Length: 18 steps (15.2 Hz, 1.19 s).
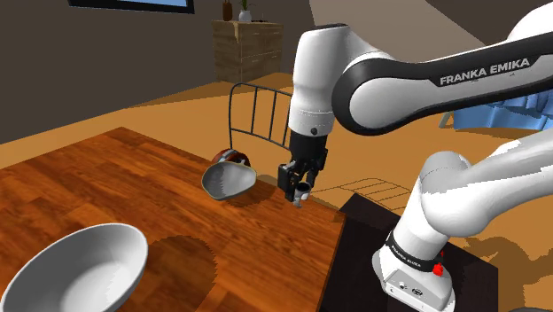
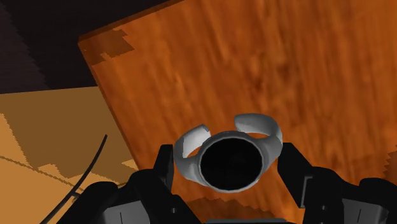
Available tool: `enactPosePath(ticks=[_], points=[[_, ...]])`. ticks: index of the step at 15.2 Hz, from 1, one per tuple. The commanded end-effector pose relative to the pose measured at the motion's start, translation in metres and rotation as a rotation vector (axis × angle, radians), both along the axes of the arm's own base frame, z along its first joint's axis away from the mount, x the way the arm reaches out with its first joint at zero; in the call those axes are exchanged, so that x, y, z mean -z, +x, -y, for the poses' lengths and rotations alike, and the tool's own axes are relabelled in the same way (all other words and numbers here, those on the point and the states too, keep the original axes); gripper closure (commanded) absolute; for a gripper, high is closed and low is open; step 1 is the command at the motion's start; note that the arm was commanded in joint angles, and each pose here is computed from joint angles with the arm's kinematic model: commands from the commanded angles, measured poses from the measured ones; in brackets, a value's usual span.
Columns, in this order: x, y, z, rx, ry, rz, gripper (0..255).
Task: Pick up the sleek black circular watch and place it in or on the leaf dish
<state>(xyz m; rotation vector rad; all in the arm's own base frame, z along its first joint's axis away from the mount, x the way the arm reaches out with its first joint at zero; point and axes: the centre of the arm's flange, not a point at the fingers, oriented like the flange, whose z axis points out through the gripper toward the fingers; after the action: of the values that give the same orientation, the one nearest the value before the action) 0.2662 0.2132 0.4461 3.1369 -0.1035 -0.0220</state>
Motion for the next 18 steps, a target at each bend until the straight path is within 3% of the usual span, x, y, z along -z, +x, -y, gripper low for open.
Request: enactPosePath(ticks=[1, 6, 18], points=[[-0.01, 0.0, 0.001, 0.0, 0.0, 0.0, 255], [-0.035, 0.0, 0.001, 0.0, 0.0, 0.0, 255], [-0.042, 0.156, -0.022, 0.0, 0.0, 0.0, 255]])
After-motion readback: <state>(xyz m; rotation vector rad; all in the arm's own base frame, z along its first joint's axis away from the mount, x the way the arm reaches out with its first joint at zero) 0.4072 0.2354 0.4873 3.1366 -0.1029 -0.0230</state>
